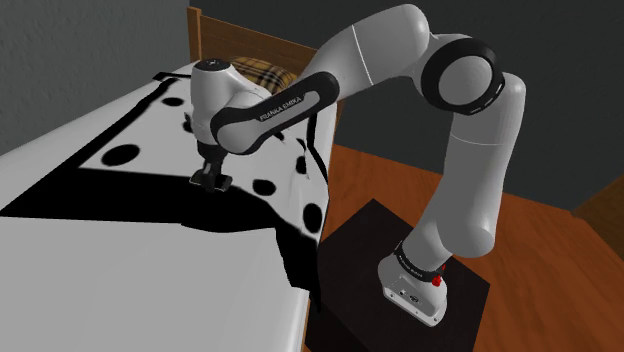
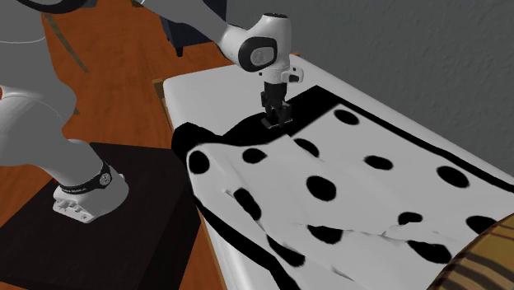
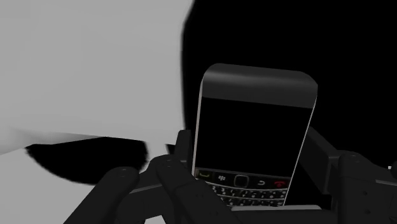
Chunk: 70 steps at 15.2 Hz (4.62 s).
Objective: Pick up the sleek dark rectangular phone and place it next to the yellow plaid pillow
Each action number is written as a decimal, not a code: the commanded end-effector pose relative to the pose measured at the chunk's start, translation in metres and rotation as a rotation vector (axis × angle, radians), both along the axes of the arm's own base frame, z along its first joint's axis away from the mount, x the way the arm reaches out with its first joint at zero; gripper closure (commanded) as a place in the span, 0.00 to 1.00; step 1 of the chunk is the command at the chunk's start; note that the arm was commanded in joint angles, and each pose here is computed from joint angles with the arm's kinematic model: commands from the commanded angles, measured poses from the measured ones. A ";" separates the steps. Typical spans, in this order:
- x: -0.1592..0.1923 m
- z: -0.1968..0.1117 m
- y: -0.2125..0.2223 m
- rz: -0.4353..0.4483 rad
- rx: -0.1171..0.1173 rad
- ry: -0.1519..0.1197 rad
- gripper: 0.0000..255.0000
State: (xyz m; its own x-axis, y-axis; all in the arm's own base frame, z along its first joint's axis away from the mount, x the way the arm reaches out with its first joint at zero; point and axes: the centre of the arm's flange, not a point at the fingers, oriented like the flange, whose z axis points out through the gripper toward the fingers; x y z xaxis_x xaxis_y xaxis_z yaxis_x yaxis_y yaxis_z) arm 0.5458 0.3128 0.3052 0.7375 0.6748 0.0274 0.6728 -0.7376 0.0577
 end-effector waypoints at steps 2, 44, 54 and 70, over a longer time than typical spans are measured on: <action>0.000 0.017 0.001 0.000 0.000 0.000 1.00; 0.047 0.173 -0.150 0.000 0.000 0.000 1.00; 0.087 0.173 -0.276 0.000 0.000 0.000 1.00; 0.151 0.173 -0.477 0.000 0.000 0.000 1.00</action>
State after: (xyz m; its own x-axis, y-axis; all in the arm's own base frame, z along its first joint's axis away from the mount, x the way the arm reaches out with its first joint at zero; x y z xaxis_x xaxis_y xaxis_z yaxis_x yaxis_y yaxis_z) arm 0.6904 -0.1485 0.4758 0.7384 0.6738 0.0270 0.6719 -0.7385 0.0569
